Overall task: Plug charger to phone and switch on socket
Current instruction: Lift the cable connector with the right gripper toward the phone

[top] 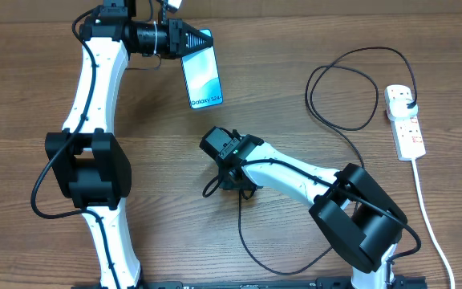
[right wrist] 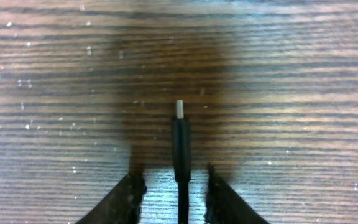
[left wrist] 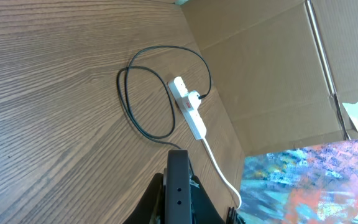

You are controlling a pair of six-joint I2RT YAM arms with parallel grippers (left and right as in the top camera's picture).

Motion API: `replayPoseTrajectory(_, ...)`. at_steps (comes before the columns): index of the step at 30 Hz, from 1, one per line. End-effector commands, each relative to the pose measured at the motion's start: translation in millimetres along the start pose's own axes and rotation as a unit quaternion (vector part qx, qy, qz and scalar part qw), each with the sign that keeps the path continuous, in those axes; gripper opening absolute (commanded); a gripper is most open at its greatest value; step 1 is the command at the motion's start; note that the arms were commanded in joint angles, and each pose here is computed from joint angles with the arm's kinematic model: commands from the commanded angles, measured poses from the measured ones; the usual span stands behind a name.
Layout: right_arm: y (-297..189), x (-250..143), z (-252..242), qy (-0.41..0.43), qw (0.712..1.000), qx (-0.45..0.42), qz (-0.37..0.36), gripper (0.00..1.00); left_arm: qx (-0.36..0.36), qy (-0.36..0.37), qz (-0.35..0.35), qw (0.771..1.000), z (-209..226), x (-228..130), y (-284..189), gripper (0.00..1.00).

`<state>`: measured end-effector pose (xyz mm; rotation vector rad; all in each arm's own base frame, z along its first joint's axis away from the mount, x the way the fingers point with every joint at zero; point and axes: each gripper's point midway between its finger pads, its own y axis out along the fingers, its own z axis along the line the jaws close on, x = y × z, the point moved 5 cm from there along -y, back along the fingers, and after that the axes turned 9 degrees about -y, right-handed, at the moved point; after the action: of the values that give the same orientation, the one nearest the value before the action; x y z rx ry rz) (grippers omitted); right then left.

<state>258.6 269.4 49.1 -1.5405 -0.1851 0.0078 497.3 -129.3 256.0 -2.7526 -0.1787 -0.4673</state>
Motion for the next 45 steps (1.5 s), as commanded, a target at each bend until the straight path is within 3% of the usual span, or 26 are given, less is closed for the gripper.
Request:
replayPoseTrajectory(1, 20.8, -12.2, -4.0, 0.013, 0.999, -0.009, 0.038, 0.32, -0.024, 0.006, 0.003, 1.000, -11.8, 2.4, 0.4, 0.04)
replayPoseTrajectory(22, 21.8, -1.1, -14.3, 0.036, 0.999, -0.008, 0.031, 0.23, -0.024, 0.005, 0.000, 1.000, -12.3, 4.1, 0.4, 0.04)
replayPoseTrajectory(29, 21.8, -1.2, -14.3, 0.036, 0.999, -0.008, 0.032, 0.04, -0.025, 0.007, -0.001, 1.000, -12.5, 4.7, 0.4, 0.04)
replayPoseTrajectory(39, 21.2, -1.9, -12.0, 0.029, 0.999, 0.000, 0.037, 0.04, -0.025, 0.005, -0.002, 1.000, -12.9, 5.5, 0.3, 0.04)
replayPoseTrajectory(45, 21.3, 1.7, -20.2, 0.043, 0.997, 0.022, 0.061, 0.04, -0.051, -0.035, -0.024, 0.998, -15.8, 21.1, -17.2, 0.04)
